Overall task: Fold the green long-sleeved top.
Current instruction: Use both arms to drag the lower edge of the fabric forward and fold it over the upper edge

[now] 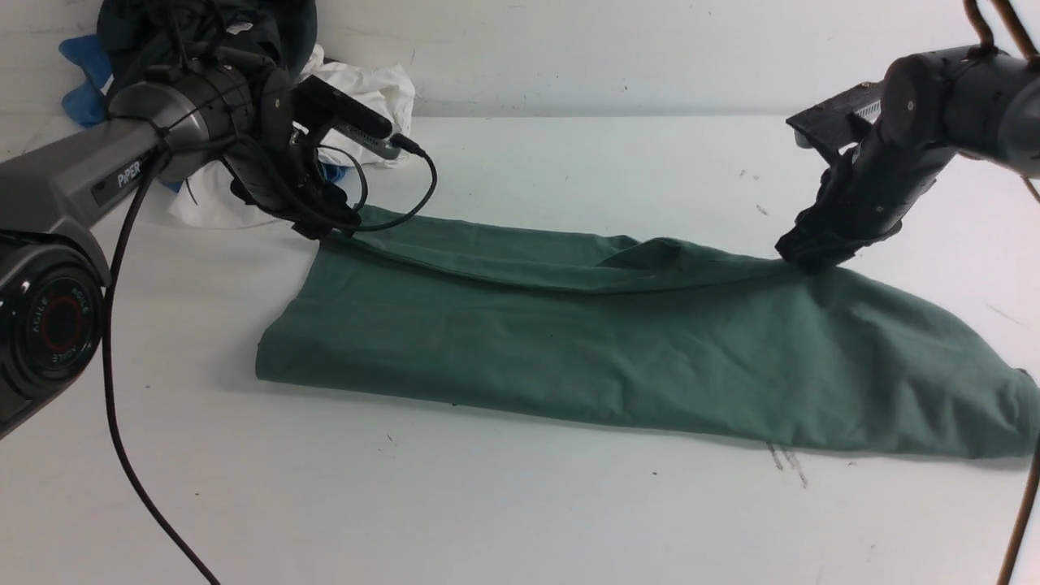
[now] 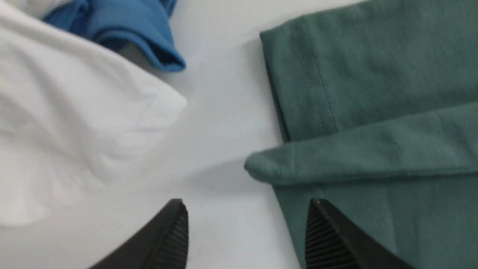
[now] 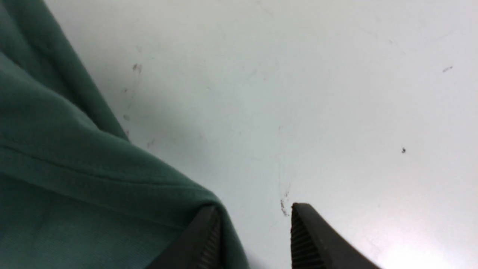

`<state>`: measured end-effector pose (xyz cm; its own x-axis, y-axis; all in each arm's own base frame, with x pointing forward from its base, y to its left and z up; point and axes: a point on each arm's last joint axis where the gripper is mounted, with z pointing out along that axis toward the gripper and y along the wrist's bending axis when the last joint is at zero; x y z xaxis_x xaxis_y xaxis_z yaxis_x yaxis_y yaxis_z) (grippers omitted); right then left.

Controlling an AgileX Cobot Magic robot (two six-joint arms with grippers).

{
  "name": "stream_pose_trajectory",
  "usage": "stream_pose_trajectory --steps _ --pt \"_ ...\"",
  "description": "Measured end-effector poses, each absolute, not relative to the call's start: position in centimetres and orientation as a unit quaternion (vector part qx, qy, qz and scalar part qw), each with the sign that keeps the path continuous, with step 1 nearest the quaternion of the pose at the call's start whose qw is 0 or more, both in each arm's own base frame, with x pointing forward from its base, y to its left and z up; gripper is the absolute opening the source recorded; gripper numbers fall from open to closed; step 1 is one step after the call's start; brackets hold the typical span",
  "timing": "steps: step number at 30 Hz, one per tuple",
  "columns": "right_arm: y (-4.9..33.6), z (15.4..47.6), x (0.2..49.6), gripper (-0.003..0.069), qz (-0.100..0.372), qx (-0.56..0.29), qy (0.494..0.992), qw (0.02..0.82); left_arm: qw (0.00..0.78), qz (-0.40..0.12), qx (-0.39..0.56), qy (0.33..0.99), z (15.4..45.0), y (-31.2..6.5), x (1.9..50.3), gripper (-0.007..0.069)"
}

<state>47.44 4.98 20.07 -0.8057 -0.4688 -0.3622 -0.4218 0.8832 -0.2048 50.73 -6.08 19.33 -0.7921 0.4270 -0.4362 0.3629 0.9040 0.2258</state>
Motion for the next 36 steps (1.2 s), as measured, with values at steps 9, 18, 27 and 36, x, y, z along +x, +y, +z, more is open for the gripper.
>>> stream_pose_trajectory --steps 9,18,27,36 --pt "10.4 25.0 45.6 0.027 -0.006 -0.257 0.929 0.264 0.161 0.048 0.216 0.962 20.8 -7.9 48.3 0.0175" --pt "19.6 18.8 44.0 0.0108 0.068 -0.356 0.909 0.206 0.108 -0.017 0.247 0.963 20.4 -9.2 47.1 -0.0008" --pt "20.0 15.5 45.6 0.0002 0.055 -0.312 0.918 0.238 0.043 -0.025 0.256 0.965 16.2 -9.2 46.8 -0.0008" --pt "17.5 16.0 48.4 -0.0004 0.03 -0.197 0.918 0.343 0.036 -0.027 0.262 0.964 14.8 -9.1 45.9 -0.0008"
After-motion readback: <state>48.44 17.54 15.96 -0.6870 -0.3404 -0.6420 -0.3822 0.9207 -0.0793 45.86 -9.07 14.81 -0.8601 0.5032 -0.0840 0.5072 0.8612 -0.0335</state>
